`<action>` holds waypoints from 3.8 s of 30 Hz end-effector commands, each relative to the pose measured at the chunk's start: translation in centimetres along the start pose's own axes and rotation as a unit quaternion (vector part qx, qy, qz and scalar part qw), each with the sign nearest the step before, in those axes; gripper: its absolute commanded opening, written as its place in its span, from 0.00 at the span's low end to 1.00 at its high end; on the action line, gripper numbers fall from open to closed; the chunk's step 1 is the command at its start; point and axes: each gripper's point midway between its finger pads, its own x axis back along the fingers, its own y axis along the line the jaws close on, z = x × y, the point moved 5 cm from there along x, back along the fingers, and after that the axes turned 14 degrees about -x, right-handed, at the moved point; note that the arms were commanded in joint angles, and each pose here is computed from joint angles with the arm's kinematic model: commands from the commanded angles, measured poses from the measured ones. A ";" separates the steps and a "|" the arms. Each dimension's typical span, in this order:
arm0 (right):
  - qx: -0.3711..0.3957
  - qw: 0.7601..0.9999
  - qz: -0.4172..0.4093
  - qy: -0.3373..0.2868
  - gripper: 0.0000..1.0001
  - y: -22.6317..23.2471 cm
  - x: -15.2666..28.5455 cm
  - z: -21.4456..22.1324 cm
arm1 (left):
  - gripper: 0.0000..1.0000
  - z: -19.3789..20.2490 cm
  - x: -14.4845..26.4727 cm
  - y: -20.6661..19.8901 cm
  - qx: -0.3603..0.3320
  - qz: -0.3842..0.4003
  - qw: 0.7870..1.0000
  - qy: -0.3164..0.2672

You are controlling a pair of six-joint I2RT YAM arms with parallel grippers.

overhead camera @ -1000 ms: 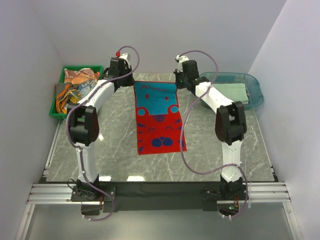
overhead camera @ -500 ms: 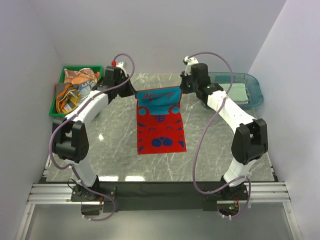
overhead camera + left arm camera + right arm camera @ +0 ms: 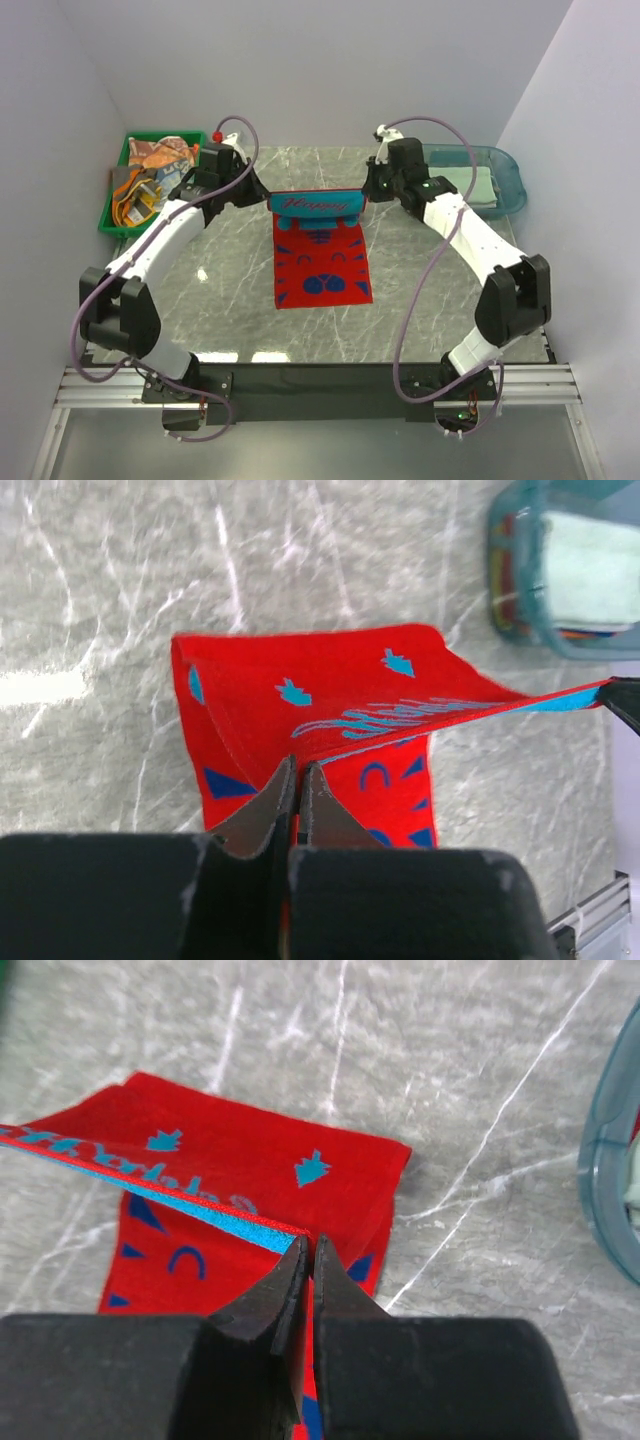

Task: Fold and stack the towels
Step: Fold the towel

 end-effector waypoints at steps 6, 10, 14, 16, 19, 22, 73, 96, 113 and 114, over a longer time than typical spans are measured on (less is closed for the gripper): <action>-0.015 0.997 0.073 -0.031 0.00 -3.2 4.0 0.8 | 0.01 2.7 3.1 1.7 0.019 -0.041 0.999 -0.008; -0.053 0.996 0.076 -0.002 0.00 -4.2 3.4 4.2 | 0.01 7.9 2.3 2.1 0.047 -0.037 0.997 0.038; -0.085 0.993 0.073 0.031 0.00 -5.1 2.8 7.8 | 0.01 11.6 1.6 2.5 0.065 -0.044 0.994 0.078; -0.097 0.991 0.074 0.051 0.00 -5.7 2.3 9.8 | 0.01 13.2 1.2 2.5 0.069 -0.041 0.993 0.092; -0.109 0.989 0.073 0.074 0.00 -6.3 1.7 12.0 | 0.01 14.8 0.7 2.8 0.079 -0.053 0.990 0.105; -0.124 0.984 0.075 0.103 0.00 -6.9 0.6 14.1 | 0.01 16.5 -0.2 3.0 0.091 -0.064 0.986 0.128; -0.168 0.960 0.125 0.185 0.00 -9.3 1.7 20.9 | 0.01 23.1 1.2 3.4 0.034 -0.169 0.964 0.202; -0.161 0.975 0.054 0.142 0.00 -5.8 6.9 18.4 | 0.01 18.6 4.6 2.4 0.011 -0.174 0.972 0.157; -0.164 0.957 0.099 0.218 0.05 -8.3 4.5 25.2 | 0.11 24.4 2.9 3.4 0.037 -0.169 0.963 0.208; -0.164 0.957 0.095 0.219 0.05 -8.1 4.7 25.3 | 0.13 24.4 3.1 3.3 0.039 -0.168 0.963 0.206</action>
